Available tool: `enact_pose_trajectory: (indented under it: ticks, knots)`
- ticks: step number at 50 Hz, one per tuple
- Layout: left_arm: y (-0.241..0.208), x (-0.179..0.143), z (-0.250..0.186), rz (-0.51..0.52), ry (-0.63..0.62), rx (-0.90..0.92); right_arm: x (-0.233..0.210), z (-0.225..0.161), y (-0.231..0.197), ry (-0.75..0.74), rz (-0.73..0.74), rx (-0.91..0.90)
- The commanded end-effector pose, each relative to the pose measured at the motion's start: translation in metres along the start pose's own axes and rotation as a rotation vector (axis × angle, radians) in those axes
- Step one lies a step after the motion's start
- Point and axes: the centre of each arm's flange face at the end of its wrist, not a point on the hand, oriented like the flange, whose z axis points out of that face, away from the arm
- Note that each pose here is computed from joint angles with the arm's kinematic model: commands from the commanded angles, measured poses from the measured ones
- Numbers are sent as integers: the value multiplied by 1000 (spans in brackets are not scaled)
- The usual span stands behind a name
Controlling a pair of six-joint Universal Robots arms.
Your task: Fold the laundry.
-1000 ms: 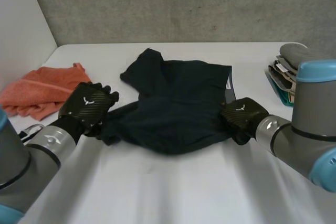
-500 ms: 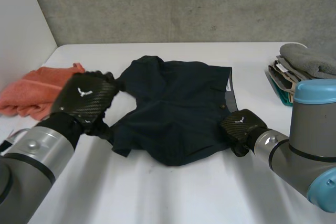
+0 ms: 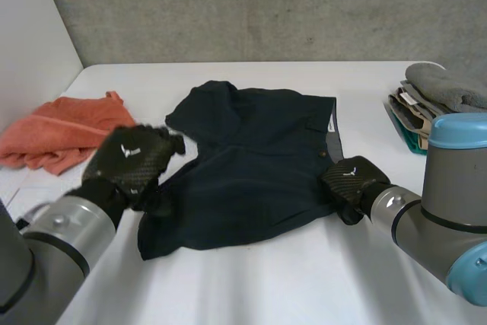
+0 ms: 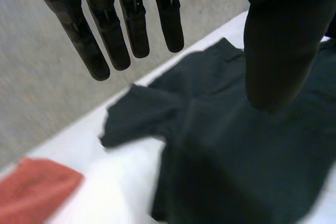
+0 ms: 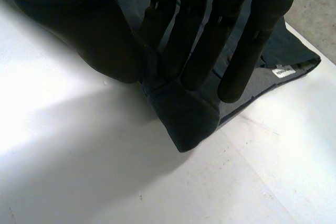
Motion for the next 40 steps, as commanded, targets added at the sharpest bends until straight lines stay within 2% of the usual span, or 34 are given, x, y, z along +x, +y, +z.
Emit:
enact_pose_trajectory:
  ticks: [1,10,18,26,29,33,37,40]
  knots:
    - [48,10,3,-30,32,-177,0,0,1,-1,2,-2]
    - [87,14,23,-36,36,-283,-1,0,1,-5,3,-2]
    - [88,13,50,-29,-3,-125,-1,0,2,0,2,2]
    - [82,8,60,157,-24,-59,7,-17,-17,40,-27,56]
    - [61,-1,47,213,-48,-15,10,-29,-28,44,-49,67]
    - [27,-6,15,222,-46,16,11,-74,-48,25,-173,44]
    - [9,-2,-24,226,43,-60,14,-111,-56,-1,-305,-27]
    - [3,6,-59,218,168,-159,12,-133,-50,-59,-375,-109]
